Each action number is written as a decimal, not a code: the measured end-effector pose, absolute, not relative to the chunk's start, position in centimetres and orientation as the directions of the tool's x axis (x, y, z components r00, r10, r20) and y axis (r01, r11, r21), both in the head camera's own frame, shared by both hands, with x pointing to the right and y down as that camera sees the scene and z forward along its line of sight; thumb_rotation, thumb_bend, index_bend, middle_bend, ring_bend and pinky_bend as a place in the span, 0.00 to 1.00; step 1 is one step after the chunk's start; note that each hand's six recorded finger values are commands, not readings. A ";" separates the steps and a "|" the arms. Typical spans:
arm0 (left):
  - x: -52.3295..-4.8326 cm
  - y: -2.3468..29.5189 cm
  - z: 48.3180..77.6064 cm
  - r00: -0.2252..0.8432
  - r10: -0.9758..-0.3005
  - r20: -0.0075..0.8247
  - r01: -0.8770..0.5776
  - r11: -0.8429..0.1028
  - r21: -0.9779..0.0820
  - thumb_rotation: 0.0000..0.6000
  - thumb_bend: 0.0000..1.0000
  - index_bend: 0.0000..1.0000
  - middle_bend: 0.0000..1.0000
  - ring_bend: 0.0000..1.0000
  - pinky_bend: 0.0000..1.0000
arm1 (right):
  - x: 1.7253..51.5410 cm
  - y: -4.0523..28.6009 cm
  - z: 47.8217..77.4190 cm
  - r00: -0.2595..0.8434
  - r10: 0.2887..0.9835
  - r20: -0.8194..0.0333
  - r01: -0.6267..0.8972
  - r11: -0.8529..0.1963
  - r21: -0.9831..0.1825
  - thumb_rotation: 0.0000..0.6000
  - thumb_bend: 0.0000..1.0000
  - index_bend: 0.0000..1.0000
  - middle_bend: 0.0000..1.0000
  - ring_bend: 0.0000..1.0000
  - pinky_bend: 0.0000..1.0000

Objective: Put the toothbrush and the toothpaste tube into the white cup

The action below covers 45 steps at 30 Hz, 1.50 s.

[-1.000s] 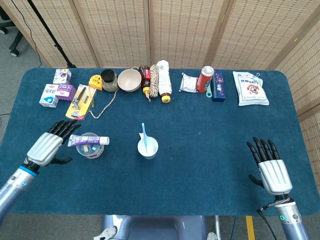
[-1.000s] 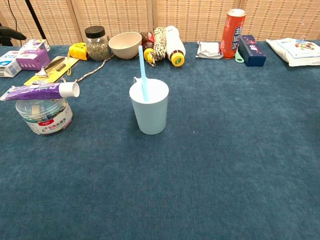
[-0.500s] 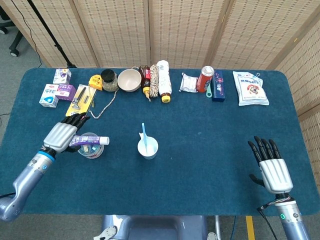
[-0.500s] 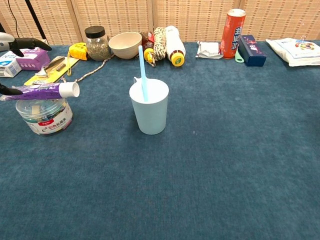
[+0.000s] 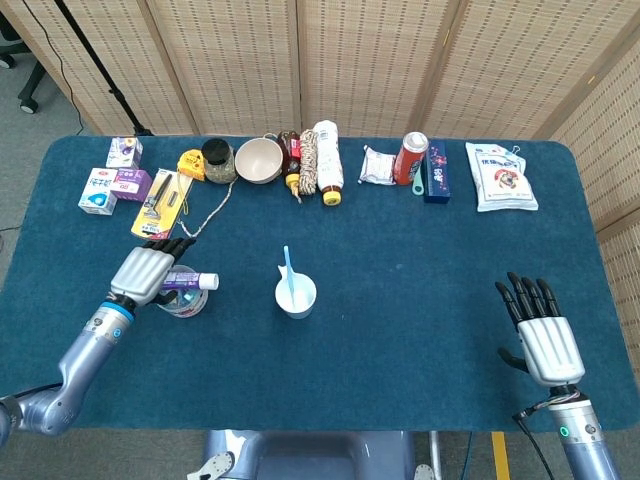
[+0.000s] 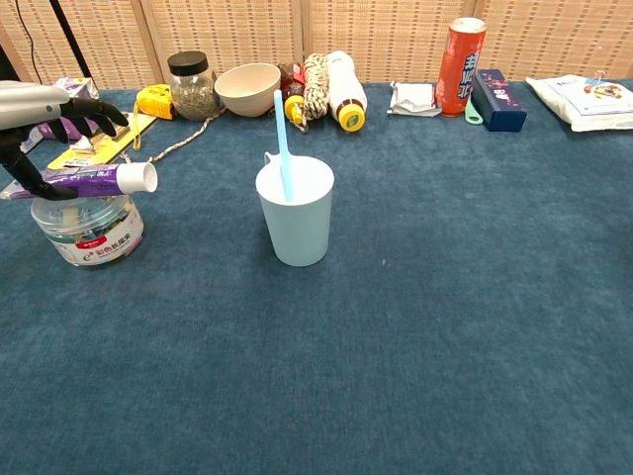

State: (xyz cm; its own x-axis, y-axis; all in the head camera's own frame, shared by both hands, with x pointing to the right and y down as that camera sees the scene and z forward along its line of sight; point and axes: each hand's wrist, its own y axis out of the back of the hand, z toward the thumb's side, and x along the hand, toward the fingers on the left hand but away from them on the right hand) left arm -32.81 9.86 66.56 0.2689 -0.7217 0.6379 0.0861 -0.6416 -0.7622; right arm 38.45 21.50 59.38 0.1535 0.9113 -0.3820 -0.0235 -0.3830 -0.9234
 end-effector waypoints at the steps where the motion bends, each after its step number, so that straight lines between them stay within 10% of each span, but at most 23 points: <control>1: -32.7 9.8 66.6 0.267 -0.726 0.634 0.089 -0.636 -0.766 1.00 0.25 0.15 0.21 0.22 0.28 | 38.5 21.5 59.4 0.152 0.911 -0.383 -0.023 -0.384 -0.923 1.00 0.00 0.00 0.00 0.00 0.00; 31: -30.7 10.5 67.8 0.247 -0.762 0.599 0.136 -0.585 -0.800 1.00 0.40 0.56 0.54 0.51 0.54 | 38.5 21.3 59.7 0.152 0.904 -0.399 -0.009 -0.402 -0.915 1.00 0.00 0.00 0.00 0.00 0.00; 45: -31.1 9.3 66.5 0.230 -0.814 0.533 0.110 -0.523 -0.845 1.00 0.40 0.57 0.55 0.52 0.54 | 38.4 21.3 59.9 0.151 0.902 -0.404 -0.006 -0.408 -0.913 1.00 0.00 0.00 0.00 0.00 0.00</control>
State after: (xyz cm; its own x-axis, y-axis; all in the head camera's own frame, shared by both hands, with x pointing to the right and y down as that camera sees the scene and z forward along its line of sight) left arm -31.12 9.30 66.50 0.2297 -0.8142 0.5332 0.1099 -0.5226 -0.8454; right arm 38.42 21.35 59.86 0.1511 0.9020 -0.4044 -0.0064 -0.4082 -0.9129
